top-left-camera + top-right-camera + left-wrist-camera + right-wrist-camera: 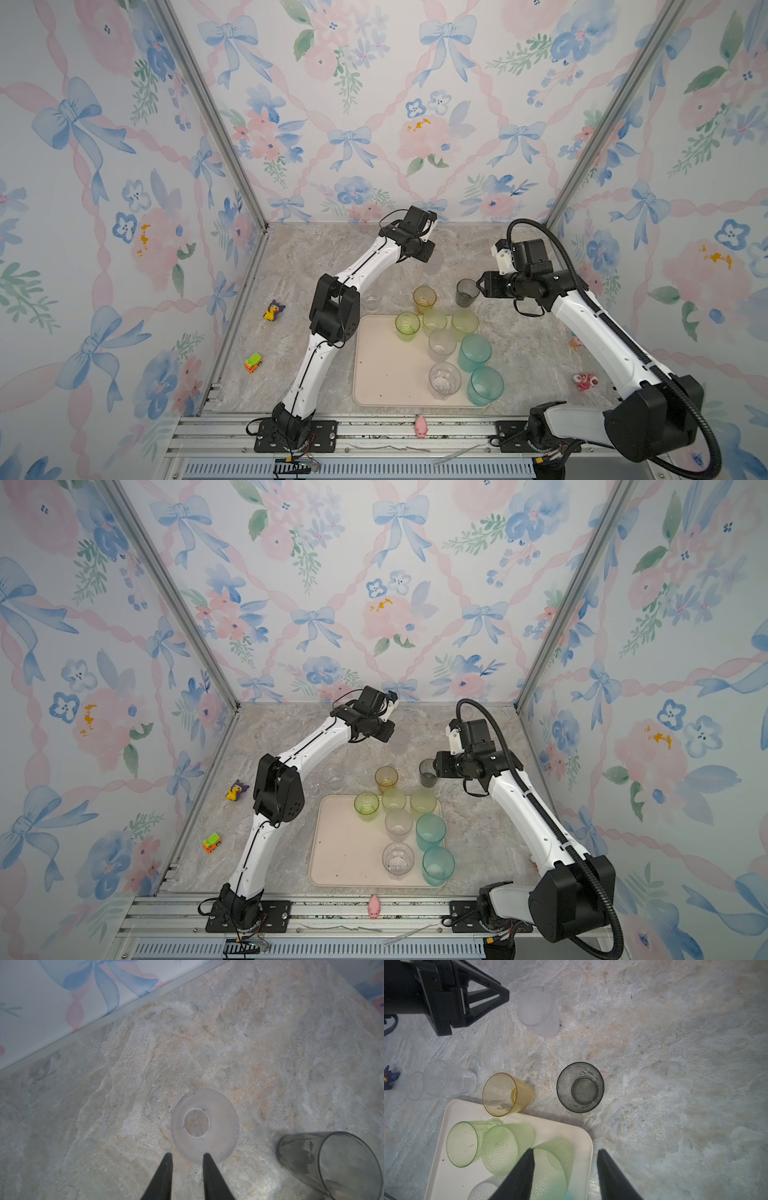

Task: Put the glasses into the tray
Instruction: 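Move the left gripper back toward the frosted white cup farthest away, then lower the left gripper over the frosted white cup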

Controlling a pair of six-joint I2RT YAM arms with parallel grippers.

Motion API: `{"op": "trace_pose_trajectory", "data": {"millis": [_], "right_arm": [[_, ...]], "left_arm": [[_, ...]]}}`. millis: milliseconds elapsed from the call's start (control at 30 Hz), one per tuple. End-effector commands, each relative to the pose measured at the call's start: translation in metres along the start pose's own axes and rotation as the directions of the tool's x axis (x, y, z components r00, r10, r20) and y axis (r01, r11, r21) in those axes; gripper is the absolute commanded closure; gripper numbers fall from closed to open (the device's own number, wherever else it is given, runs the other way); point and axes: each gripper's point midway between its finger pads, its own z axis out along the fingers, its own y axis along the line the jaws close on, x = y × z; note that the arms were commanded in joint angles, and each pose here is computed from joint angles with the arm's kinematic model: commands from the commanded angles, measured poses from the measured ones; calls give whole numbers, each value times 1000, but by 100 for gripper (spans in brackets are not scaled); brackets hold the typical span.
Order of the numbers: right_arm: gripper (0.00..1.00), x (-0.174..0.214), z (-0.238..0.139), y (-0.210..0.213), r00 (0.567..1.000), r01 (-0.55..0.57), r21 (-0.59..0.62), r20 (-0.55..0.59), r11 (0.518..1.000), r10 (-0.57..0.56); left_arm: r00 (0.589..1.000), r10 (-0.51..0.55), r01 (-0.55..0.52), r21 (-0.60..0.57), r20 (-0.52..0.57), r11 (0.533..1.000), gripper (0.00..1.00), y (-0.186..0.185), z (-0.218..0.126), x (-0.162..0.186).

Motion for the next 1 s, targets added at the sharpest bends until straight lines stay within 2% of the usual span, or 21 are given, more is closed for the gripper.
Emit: {"op": "trace_pose_trajectory", "data": {"millis": [0,233,633,967], "right_arm": [[48,-17,0,-1,999,6,-20,35,1000,-6],[48,-17,11,-7,1000,-12,-35,23,999,13],[49,-19,18,-7,999,-23,-53,25,998,24],[49,-17,22,-10,999,-29,-55,19,998,30]], "left_arm": [[1000,18,-18,-14,22,1000,72,6,3,-10],[999,34,-34,-66,-3,997,69,18,17,0],[999,-3,4,21,-40,1000,74,10,39,16],[1000,-6,6,22,-30,1000,74,12,48,14]]}}
